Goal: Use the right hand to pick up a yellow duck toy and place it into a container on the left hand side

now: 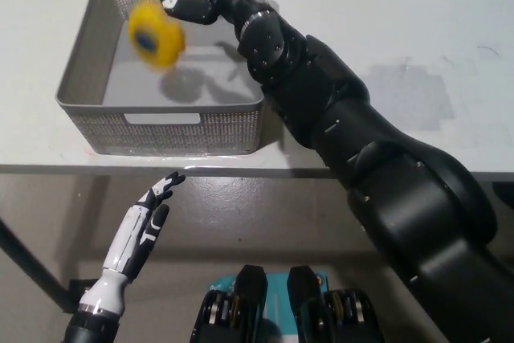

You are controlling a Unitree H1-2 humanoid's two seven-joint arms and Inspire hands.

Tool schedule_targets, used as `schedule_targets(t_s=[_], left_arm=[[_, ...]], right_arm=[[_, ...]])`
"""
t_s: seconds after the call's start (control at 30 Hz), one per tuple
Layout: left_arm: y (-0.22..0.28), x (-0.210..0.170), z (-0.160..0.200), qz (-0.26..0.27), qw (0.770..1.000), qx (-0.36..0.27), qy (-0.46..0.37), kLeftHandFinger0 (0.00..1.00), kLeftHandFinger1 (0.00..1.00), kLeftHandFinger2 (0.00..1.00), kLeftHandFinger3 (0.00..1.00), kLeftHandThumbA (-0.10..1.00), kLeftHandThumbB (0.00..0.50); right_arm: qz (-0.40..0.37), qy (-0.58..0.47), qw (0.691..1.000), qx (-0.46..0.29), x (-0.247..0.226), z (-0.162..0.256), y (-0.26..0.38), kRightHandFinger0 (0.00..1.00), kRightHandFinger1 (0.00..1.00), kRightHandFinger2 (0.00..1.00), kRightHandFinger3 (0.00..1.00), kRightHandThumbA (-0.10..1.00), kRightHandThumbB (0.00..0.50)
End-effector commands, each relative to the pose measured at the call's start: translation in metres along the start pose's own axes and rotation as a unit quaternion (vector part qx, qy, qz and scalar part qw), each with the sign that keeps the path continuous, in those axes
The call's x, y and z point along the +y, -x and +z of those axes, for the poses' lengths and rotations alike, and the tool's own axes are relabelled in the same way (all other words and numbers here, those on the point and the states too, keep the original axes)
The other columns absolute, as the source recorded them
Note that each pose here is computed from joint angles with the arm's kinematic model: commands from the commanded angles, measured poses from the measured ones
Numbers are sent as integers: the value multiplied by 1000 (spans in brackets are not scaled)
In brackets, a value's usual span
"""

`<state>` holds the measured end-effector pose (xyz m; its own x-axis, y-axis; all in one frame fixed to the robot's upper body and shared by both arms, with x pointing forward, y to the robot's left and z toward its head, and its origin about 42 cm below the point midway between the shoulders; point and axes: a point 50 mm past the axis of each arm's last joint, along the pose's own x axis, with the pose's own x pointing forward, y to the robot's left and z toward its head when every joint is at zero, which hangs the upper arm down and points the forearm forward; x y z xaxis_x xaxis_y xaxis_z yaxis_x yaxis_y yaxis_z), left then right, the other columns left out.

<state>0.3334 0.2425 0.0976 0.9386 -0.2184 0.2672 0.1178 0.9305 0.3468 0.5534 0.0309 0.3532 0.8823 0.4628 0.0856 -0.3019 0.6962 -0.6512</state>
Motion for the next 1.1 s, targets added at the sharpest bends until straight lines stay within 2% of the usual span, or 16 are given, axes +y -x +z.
schedule_targets(t_s=[0.0, 0.07, 0.13, 0.23, 0.3, 0.4, 0.47, 0.53, 0.6, 0.63, 0.67, 0.73, 0.9, 0.97, 1.07], left_arm=[[-11, 11, 11, -1, 999, -36, -21, 1000, 1000, 1000, 1000, 1000, 500], [-12, 11, 11, -1, 999, -36, -23, 1000, 1000, 1000, 1000, 1000, 500], [-12, 12, 11, -1, 999, -36, -23, 1000, 1000, 1000, 1000, 1000, 500], [-12, 11, 11, -3, 999, -36, -25, 1000, 1000, 1000, 1000, 1000, 500], [-13, 10, 11, -6, 999, -37, -24, 1000, 1000, 1000, 1000, 1000, 500], [-13, 9, 11, -7, 999, -37, -22, 1000, 1000, 1000, 1000, 1000, 500], [-15, 9, 12, -9, 999, -39, -20, 1000, 1000, 1000, 1000, 1000, 500], [-14, 10, 12, -9, 999, -39, -20, 1000, 1000, 1000, 1000, 1000, 500], [-15, 11, 12, -10, 999, -39, -20, 1000, 1000, 1000, 1000, 1000, 500], [-15, 11, 12, -10, 999, -39, -21, 1000, 1000, 1000, 1000, 1000, 500], [-15, 11, 12, -11, 999, -39, -21, 998, 1000, 1000, 1000, 1000, 500], [-15, 13, 12, -13, 999, -40, -22, 991, 1000, 1000, 1000, 1000, 500], [-14, 14, 11, -13, 999, -38, -20, 984, 1000, 1000, 1000, 1000, 500], [-12, 15, 10, -11, 999, -36, -23, 989, 1000, 1000, 1000, 1000, 500], [-11, 16, 10, -9, 999, -35, -28, 1000, 1000, 1000, 1000, 1000, 500]], right_arm=[[19, 40, 999, 0, -22, 16, -6, 1000, 1000, 1000, 1000, 912, 462], [19, 43, 999, -3, -25, 15, -5, 1000, 1000, 1000, 1000, 962, 469], [19, 46, 999, -3, -28, 15, -6, 1000, 1000, 1000, 1000, 993, 448], [18, 51, 999, 0, -35, 12, -5, 1000, 1000, 1000, 1000, 1000, 429], [14, 54, 998, 0, -41, 8, -4, 1000, 1000, 1000, 1000, 1000, 444], [-2, 49, 999, -12, -53, 7, -4, 1000, 1000, 1000, 1000, 1000, 440], [-22, 50, 998, -34, -75, 10, -3, 1000, 1000, 1000, 1000, 1000, 454], [-49, 46, 996, -63, -98, 15, -1, 1000, 1000, 1000, 1000, 1000, 437], [-78, 40, 992, -92, -126, 21, 4, 1000, 1000, 1000, 1000, 1000, 444], [-92, 36, 990, -105, -137, 24, 7, 1000, 1000, 1000, 1000, 1000, 421], [-115, 28, 984, -130, -158, 30, 15, 1000, 1000, 1000, 1000, 1000, 400], [-142, 23, 976, -162, -182, 37, 29, 1000, 1000, 1000, 1000, 1000, 393], [-207, 23, 953, -222, -238, 44, 91, 1000, 1000, 1000, 1000, 1000, 446], [-231, 17, 942, -245, -253, 41, 125, 1000, 1000, 1000, 1000, 1000, 411], [-247, -4, 930, -271, -255, 34, 153, 1000, 1000, 1000, 1000, 1000, 384]])
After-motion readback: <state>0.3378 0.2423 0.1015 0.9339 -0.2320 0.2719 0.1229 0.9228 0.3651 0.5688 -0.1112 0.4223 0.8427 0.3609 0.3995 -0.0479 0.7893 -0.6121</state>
